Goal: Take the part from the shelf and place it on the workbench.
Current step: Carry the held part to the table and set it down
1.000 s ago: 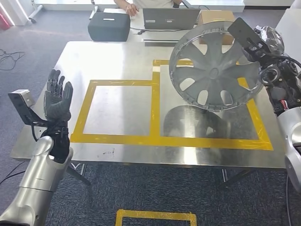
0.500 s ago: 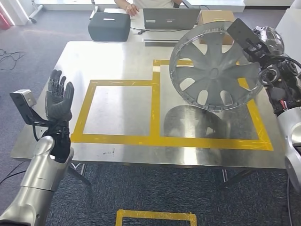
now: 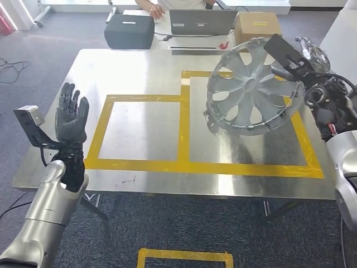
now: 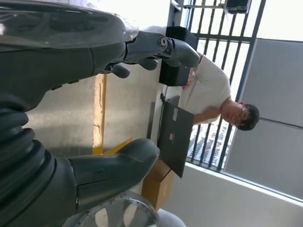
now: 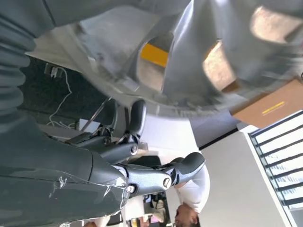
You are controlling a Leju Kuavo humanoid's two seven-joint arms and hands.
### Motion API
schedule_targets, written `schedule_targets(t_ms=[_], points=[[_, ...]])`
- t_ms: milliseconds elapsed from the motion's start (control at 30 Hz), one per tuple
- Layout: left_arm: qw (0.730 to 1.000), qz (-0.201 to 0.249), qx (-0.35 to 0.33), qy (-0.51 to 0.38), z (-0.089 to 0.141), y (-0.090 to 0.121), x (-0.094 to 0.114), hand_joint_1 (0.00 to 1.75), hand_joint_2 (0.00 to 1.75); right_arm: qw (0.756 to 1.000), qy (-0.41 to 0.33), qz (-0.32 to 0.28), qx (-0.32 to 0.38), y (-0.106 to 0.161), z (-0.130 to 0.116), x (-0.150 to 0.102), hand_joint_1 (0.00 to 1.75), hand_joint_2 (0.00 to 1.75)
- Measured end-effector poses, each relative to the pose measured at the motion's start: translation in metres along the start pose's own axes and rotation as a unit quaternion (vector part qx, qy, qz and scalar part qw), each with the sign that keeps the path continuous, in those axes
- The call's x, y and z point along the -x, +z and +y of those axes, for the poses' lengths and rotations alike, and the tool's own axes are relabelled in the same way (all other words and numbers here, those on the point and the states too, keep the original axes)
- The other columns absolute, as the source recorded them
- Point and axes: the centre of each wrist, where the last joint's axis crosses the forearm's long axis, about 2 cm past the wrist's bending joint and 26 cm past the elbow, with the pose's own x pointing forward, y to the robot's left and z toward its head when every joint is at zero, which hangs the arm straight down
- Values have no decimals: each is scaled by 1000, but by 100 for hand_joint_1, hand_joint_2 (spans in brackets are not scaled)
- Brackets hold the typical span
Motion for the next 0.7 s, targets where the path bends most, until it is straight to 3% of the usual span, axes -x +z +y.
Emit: schedule_targets(t_ms=[100, 700], points=[[1000, 0, -1, 3, -1, 0, 0, 0, 0, 1000, 0, 2, -5, 1, 5, 2, 0, 0], [1000, -2, 2, 7, -2, 0, 0, 0, 0, 1000, 3, 4, -10, 2, 10, 4, 0, 0]])
